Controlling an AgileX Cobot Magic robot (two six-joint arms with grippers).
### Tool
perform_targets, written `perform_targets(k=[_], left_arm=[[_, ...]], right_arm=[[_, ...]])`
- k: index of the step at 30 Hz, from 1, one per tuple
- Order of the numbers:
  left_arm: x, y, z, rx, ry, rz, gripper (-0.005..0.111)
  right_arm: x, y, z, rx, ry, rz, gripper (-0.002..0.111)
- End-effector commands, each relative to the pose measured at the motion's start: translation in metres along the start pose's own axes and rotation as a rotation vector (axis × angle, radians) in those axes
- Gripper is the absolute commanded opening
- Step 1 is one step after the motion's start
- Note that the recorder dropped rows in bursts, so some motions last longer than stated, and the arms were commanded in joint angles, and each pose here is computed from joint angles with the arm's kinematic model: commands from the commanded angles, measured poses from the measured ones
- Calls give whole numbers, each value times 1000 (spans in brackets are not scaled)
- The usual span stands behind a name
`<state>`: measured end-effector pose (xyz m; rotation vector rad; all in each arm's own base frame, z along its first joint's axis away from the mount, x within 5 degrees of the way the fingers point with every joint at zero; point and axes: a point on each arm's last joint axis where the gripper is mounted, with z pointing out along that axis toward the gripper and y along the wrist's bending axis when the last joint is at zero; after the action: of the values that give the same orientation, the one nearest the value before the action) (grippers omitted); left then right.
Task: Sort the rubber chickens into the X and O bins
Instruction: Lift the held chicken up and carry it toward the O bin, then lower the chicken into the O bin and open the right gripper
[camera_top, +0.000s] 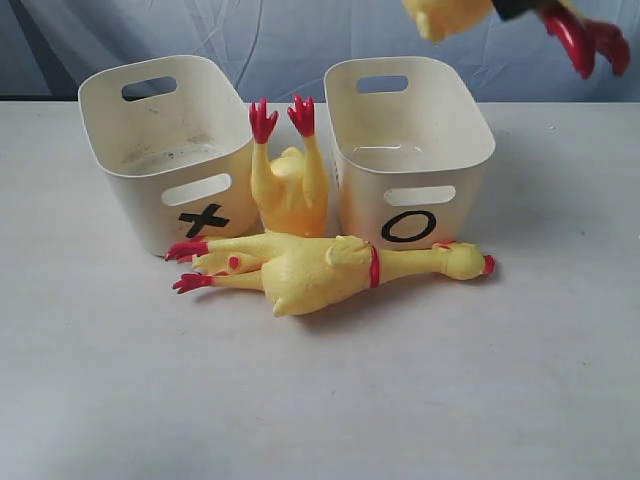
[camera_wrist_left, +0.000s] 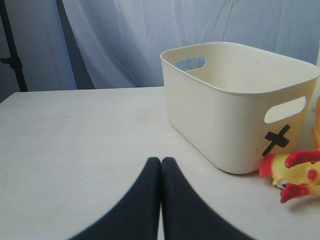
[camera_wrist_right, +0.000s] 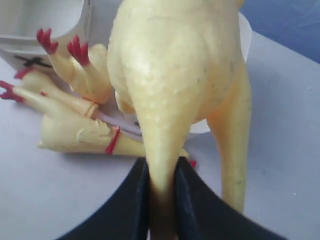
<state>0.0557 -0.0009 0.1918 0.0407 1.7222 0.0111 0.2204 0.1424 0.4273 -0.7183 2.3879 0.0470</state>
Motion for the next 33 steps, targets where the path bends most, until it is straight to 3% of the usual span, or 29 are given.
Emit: perform_targets(k=[1,9,33], left_arm=[[0,0,0,7,0,-3,0],[0,0,0,7,0,-3,0],[0,0,0,7,0,-3,0]], right_arm=[[24,2,29,25,115,-24,-1],[53,6,61,41,262,-61,-1],[37,2,87,116,306,-135,-1]])
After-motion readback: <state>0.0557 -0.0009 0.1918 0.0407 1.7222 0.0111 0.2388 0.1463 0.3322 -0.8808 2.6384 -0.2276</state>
